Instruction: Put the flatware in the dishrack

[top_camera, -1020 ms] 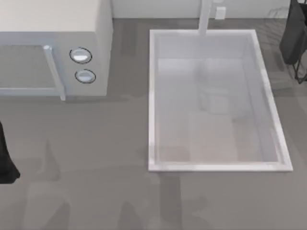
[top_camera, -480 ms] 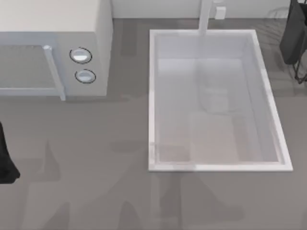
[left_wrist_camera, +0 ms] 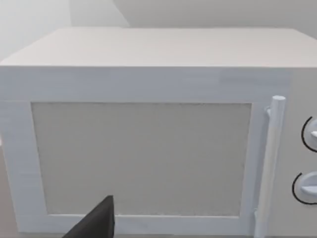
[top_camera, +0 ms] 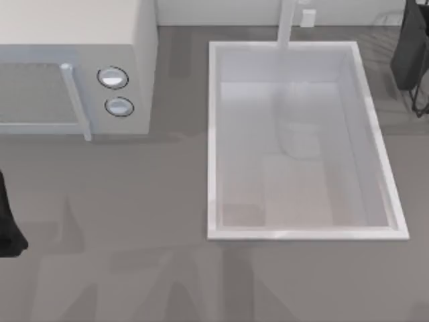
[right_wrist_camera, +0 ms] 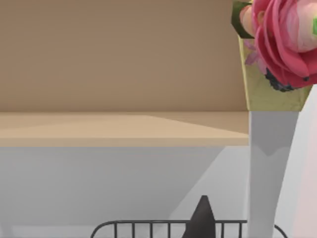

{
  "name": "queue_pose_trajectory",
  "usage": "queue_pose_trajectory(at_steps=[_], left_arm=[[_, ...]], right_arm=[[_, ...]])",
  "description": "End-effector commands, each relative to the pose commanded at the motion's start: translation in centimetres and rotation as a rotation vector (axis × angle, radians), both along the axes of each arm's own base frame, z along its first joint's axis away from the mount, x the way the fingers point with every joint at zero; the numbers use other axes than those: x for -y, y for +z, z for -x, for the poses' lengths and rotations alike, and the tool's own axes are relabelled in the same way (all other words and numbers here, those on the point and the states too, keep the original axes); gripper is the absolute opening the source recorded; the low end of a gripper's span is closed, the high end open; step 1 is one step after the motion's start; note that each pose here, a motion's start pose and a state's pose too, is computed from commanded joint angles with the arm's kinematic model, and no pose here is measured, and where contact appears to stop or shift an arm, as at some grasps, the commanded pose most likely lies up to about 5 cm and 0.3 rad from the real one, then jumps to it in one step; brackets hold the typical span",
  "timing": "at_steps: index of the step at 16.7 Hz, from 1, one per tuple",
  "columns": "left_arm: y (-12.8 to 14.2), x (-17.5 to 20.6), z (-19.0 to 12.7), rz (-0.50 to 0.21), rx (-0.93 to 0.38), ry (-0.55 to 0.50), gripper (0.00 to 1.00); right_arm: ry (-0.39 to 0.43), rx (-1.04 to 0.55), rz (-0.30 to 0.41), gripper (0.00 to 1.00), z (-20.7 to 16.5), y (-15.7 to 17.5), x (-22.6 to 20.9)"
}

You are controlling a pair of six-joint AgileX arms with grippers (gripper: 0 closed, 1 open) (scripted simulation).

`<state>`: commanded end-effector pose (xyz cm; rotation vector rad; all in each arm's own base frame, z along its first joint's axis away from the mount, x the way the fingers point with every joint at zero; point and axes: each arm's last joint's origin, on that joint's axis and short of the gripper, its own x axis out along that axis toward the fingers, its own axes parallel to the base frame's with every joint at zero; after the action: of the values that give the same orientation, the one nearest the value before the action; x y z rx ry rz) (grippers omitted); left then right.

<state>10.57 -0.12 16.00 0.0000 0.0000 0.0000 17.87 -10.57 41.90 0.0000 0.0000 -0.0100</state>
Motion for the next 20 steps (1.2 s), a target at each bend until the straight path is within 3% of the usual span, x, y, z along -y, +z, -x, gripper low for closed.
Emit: queue_pose_trajectory(at_steps=[4,8,15,20], left_arm=[[0.0,0.0,0.0,0.0,0.0,0.0,1.0],[0.0,0.0,0.0,0.0,0.0,0.0,1.0],[0.0,0.0,0.0,0.0,0.0,0.0,1.0],[0.0,0.0,0.0,0.0,0.0,0.0,1.0]], right_arm=[[0.003,-0.002,-0.003,0.0,-0.5,-0.1,0.2],[0.004,-0.005,-0.007,0.0,-4.8,-2.1,1.9],[0.0,0.017,0.008,0.0,-16.1,-12.2,2.9],[0.0,0.006,0.002,0.0,-19.7,-19.1,0.6]])
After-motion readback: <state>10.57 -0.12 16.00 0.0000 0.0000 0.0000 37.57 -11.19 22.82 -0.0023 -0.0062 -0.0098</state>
